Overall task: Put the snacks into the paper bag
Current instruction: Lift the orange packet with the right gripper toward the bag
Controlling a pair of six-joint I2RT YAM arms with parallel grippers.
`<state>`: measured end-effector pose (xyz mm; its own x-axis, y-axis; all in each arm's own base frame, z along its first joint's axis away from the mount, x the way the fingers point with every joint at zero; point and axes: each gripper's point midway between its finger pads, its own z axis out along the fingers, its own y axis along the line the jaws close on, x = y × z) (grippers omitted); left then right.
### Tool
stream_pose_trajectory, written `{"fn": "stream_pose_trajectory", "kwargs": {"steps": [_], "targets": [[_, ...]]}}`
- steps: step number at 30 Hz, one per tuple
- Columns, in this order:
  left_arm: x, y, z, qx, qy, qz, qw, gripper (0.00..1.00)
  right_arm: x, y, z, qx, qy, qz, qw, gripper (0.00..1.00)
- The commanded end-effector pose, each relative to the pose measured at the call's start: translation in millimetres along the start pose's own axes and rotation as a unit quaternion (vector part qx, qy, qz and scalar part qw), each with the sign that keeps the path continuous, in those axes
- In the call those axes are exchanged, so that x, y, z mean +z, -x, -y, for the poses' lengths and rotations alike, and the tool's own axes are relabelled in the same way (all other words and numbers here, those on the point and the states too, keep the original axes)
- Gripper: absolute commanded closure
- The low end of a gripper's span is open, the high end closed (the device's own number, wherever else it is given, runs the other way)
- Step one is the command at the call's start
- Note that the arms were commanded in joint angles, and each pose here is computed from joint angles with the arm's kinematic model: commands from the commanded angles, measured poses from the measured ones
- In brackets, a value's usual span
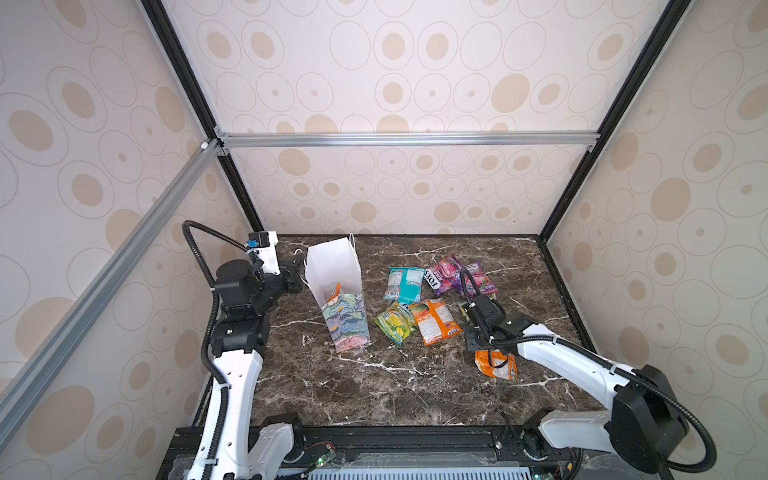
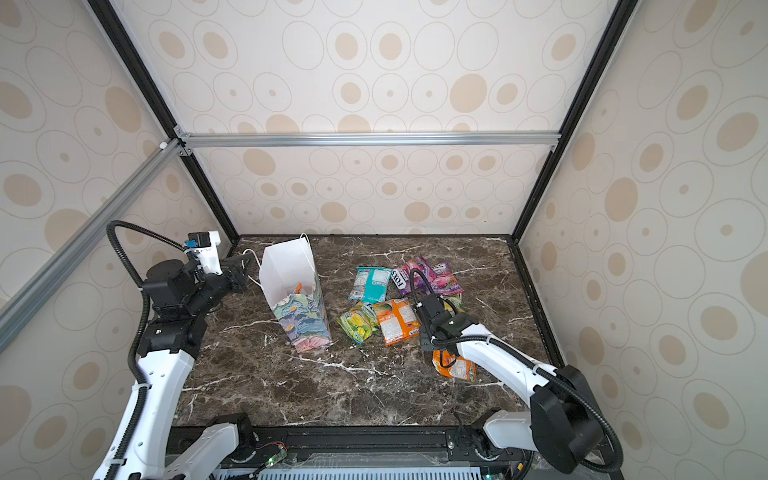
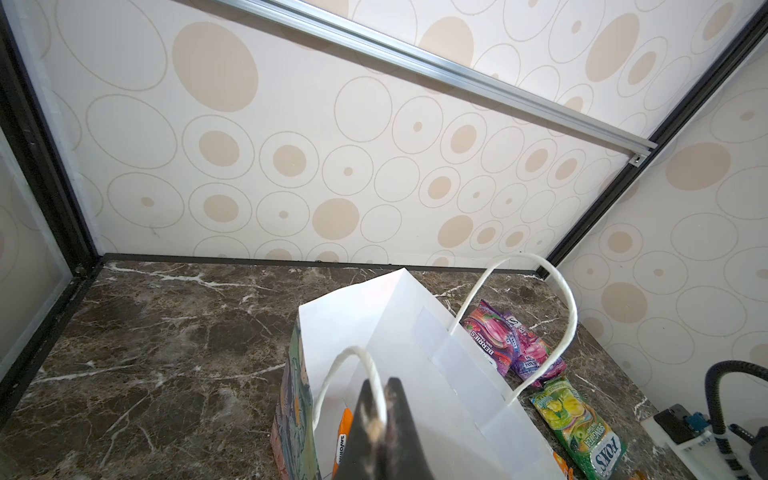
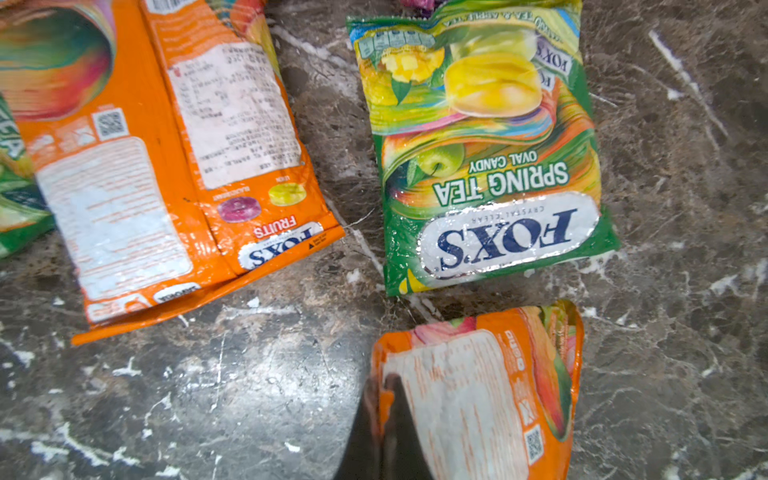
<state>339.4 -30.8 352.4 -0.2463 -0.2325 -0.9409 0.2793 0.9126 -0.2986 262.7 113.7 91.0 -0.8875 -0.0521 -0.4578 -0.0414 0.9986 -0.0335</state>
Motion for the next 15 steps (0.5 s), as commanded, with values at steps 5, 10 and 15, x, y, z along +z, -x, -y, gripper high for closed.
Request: {"fn": "stream_pose_trajectory", "kwargs": {"steps": [5, 10, 15], "targets": [[-5.6, 11.7, 4.8, 0.015, -0.006, 0.020, 1.000, 1.00, -26.4, 9.9, -17.0, -0.009, 0.072, 0.028, 0.997, 1.00], [-5.3, 11.3, 4.4, 0.015, -0.005, 0.019, 1.000, 1.00, -47.3, 16.2, -23.5, -0.030, 0.097, 0.029, 0.994, 1.00], [-7.0, 12.6, 6.0, 0.018, -0.007, 0.022, 1.000, 1.00, -70.1, 28.3, -26.0, -0.035, 0.122, 0.069, 0.990, 1.00]]}}
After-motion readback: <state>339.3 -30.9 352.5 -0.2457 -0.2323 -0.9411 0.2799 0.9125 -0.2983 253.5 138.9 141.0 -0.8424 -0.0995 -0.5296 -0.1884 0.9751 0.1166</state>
